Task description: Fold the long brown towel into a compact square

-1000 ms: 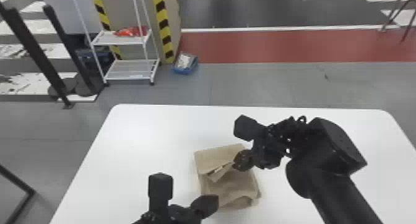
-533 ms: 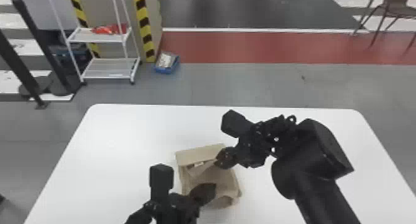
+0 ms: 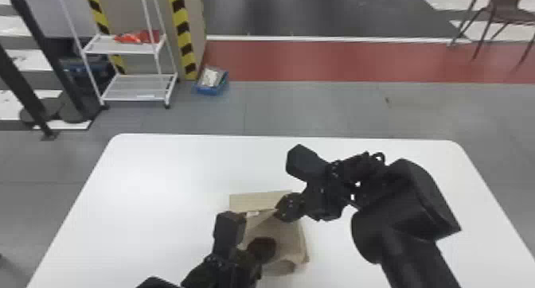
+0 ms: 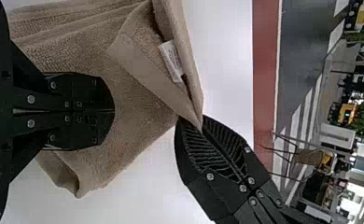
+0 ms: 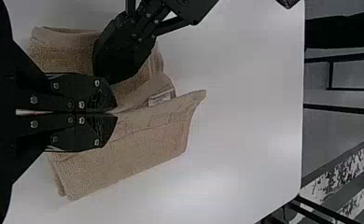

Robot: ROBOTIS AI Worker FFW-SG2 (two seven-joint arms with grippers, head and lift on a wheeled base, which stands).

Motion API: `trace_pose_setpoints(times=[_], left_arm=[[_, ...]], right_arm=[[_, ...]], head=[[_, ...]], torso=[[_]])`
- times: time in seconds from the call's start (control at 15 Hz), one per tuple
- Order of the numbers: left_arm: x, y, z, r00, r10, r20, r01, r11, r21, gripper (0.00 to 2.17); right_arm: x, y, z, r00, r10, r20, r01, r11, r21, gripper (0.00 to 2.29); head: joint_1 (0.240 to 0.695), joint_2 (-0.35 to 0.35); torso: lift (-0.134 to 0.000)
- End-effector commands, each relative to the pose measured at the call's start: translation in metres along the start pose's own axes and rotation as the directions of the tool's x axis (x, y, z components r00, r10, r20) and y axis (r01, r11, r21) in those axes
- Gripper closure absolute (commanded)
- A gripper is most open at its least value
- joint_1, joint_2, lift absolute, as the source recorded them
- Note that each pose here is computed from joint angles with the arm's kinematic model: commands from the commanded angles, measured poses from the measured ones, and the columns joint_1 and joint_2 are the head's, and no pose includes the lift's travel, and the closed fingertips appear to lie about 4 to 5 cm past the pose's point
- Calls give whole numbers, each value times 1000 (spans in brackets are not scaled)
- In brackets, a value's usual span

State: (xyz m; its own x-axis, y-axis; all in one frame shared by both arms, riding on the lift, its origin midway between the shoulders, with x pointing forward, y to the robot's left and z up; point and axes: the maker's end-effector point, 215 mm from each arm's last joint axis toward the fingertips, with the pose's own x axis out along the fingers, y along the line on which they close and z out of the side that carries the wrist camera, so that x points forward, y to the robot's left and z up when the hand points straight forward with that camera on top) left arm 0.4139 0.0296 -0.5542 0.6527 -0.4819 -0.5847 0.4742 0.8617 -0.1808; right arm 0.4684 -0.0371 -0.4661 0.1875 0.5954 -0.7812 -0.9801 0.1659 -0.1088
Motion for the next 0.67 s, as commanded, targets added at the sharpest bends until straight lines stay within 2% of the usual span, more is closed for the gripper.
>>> trace_pose_setpoints(times=[0.0, 0.2, 0.6], left_arm=[[2, -2, -5, 1000, 18, -16, -17, 999, 41, 1656], [5, -8, -13, 999, 40, -34, -37, 996, 86, 1656], [22, -12, -18, 996, 74, -49, -67, 988, 136, 1656]], right_arm=[[-1, -1, 1, 1000, -4, 9, 4, 1000, -1, 1517], [-3, 5, 6, 999, 8, 31, -8, 1000, -2, 1517], [-14, 6, 18, 999, -20, 49, 20, 1000, 0, 1517]], head=[[695, -9], [695, -13], [695, -15]], torso=[[0], [0], [0]])
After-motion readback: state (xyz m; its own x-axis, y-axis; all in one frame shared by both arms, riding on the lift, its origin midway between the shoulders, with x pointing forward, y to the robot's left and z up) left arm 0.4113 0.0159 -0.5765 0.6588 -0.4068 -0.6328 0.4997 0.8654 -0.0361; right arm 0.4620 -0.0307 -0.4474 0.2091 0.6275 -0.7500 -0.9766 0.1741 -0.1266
